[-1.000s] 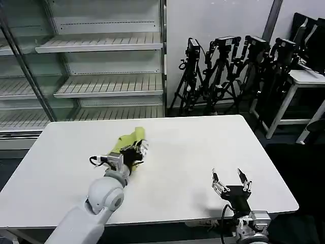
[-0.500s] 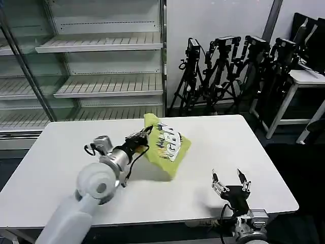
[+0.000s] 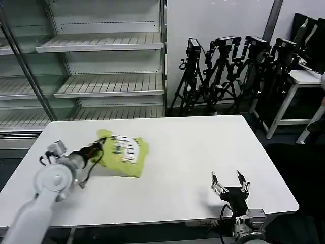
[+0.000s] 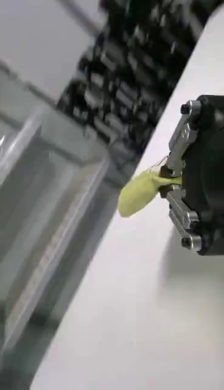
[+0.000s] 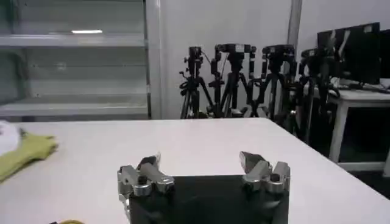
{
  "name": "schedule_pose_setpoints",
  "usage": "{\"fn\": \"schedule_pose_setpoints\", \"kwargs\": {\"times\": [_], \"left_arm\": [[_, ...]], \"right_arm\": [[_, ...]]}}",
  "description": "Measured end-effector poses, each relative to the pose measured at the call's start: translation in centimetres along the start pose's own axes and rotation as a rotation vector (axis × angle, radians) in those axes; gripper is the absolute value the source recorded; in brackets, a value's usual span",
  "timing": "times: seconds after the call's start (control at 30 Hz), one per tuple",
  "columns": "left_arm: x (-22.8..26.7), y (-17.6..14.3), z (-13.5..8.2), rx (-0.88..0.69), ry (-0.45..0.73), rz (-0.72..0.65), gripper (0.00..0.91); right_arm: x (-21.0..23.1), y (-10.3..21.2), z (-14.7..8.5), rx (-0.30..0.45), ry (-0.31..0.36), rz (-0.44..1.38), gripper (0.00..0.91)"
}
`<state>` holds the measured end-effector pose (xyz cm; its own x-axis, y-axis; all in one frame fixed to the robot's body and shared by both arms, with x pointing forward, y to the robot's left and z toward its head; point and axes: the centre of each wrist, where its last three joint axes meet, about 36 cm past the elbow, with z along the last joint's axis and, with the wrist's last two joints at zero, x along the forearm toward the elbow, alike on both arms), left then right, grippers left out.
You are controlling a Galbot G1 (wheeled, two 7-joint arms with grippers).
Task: Fold and organize the clothes.
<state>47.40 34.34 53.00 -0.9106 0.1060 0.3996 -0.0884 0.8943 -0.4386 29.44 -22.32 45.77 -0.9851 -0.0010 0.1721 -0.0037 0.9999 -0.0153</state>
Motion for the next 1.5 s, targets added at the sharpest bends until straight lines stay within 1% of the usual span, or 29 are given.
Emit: {"fn": "schedule_pose_setpoints", "kwargs": {"times": [0.13, 0.23, 0.3, 0.4, 0.5, 0.63, 0.77, 0.9, 1.0, 1.1, 1.23, 1.37, 1.4, 1.43, 1.47, 1.5], "left_arm": [[1.2, 2.4, -1.7, -0.089, -0.070, -0.081, 0.040], [2.4, 3.2, -2.8, -0.213, -0.128, -0.129, 0.040], [3.2, 2.9, -3.3, -0.306, -0.165, -0.143, 0.040], [4.4, 1.5, -3.4, -0.445, -0.218, -0.139, 0.040], [5.1, -0.3, -2.8, -0.578, -0.254, -0.117, 0.040], [4.5, -2.4, -0.3, -0.759, -0.249, -0.089, 0.040], [2.8, -4.5, 4.0, -0.899, -0.204, -0.049, 0.040], [0.3, -6.7, 8.5, -0.972, -0.157, -0.002, 0.040], [-1.5, -9.2, 11.7, -0.981, -0.126, 0.052, 0.040], [-3.0, -12.1, 13.8, -0.956, -0.111, 0.110, 0.040], [-4.8, -16.4, 15.2, -0.883, -0.097, 0.184, 0.040], [-6.5, -20.1, 15.7, -0.804, -0.078, 0.234, 0.040], [-6.8, -20.8, 15.9, -0.786, -0.072, 0.243, 0.091], [-7.2, -21.7, 15.9, -0.764, -0.065, 0.254, 0.322], [-7.5, -22.5, 15.9, -0.746, -0.060, 0.262, 0.907], [-7.7, -23.3, 16.0, -0.728, -0.057, 0.271, 0.907]], "right_arm": [[0.2, 0.1, -0.2, -0.001, -0.005, 0.000, 0.907], [0.4, 0.0, -0.3, 0.001, -0.009, -0.001, 0.907], [0.5, 0.0, -0.3, 0.002, -0.010, -0.003, 0.907], [0.8, -0.2, -0.4, 0.005, -0.016, -0.006, 0.907], [1.0, -0.3, -0.2, 0.010, -0.015, -0.006, 0.907], [1.3, -0.3, -0.1, 0.018, -0.017, -0.005, 0.907], [1.7, -0.5, -0.1, 0.029, -0.021, 0.001, 0.907], [2.0, -0.8, -0.1, 0.032, -0.022, 0.011, 0.907], [2.3, -1.0, -0.2, 0.036, -0.024, 0.016, 0.907], [2.6, -1.1, -0.2, 0.039, -0.028, 0.023, 0.907], [3.0, -1.1, -0.3, 0.037, -0.031, 0.029, 0.907], [3.2, -1.1, -0.5, 0.036, -0.034, 0.032, 0.907], [3.3, -1.1, -0.6, 0.035, -0.035, 0.032, 0.907], [3.3, -1.1, -0.6, 0.035, -0.037, 0.033, 0.907], [3.3, -1.1, -0.7, 0.035, -0.038, 0.034, 0.907], [3.3, -1.1, -0.8, 0.035, -0.039, 0.035, 0.907]]}}
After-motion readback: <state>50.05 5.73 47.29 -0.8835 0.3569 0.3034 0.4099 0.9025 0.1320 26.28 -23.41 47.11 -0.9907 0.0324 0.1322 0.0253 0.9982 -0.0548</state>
